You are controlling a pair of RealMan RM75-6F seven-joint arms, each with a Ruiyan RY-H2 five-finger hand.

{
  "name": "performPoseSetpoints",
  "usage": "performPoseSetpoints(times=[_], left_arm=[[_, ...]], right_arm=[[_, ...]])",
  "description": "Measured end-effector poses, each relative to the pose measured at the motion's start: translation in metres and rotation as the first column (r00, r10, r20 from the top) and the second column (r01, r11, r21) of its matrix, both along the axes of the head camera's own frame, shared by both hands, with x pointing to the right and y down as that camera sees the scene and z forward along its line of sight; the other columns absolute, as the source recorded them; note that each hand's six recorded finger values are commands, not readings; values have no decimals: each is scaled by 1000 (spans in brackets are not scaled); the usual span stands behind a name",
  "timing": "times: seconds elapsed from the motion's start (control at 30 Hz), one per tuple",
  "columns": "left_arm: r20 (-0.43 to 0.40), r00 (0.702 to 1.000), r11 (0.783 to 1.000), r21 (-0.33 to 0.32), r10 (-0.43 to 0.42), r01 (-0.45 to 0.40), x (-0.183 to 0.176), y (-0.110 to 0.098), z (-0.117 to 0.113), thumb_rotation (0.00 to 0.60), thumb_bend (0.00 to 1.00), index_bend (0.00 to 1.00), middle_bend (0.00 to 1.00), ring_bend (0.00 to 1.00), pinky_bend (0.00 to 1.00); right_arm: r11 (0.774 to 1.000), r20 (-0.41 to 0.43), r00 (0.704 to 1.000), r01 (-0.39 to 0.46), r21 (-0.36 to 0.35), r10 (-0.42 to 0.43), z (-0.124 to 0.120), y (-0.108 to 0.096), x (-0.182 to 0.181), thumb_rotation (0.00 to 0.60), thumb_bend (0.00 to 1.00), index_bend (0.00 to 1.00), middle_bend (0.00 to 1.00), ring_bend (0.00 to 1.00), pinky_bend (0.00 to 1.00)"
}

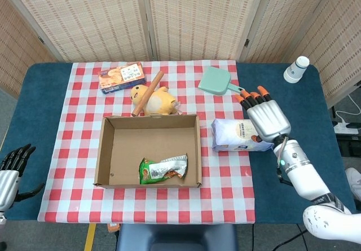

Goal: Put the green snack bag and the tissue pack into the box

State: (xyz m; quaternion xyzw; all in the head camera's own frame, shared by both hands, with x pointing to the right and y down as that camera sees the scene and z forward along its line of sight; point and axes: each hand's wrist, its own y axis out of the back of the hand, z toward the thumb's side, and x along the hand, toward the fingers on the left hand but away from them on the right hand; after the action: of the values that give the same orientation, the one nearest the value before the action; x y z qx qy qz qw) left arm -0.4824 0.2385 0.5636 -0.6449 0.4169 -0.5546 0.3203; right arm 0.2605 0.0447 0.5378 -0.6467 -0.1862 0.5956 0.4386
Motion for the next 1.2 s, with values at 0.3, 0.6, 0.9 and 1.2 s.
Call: performPoseSetpoints(times=[0.3, 0.6, 0.9, 1.2], left_arm=[[14, 1000, 1000, -1, -17, 17, -3, -1, 2, 600, 201, 0, 0, 0, 74], [18, 1000, 1000, 0, -15, 15, -3, -1, 3, 600, 201, 0, 0, 0, 74], [18, 1000, 1000, -10, 4, -4, -1, -1, 5, 600, 202, 0, 0, 0, 74], [15, 1000, 1000, -7, -2, 2, -3, -2, 5, 600, 202, 0, 0, 0, 74]], right_arm=[[996, 89, 994, -59, -65, 65, 28, 19, 56, 600, 0, 0, 6, 0, 0], [985, 127, 984, -107, -135, 125, 71, 29, 93, 600, 0, 0, 6, 0, 0], [981, 208, 974, -56, -187, 95, 99, 31, 77, 600, 0, 0, 6, 0, 0], [977, 226, 973, 4, -214, 46, 115, 25, 48, 600, 0, 0, 0, 0, 0]])
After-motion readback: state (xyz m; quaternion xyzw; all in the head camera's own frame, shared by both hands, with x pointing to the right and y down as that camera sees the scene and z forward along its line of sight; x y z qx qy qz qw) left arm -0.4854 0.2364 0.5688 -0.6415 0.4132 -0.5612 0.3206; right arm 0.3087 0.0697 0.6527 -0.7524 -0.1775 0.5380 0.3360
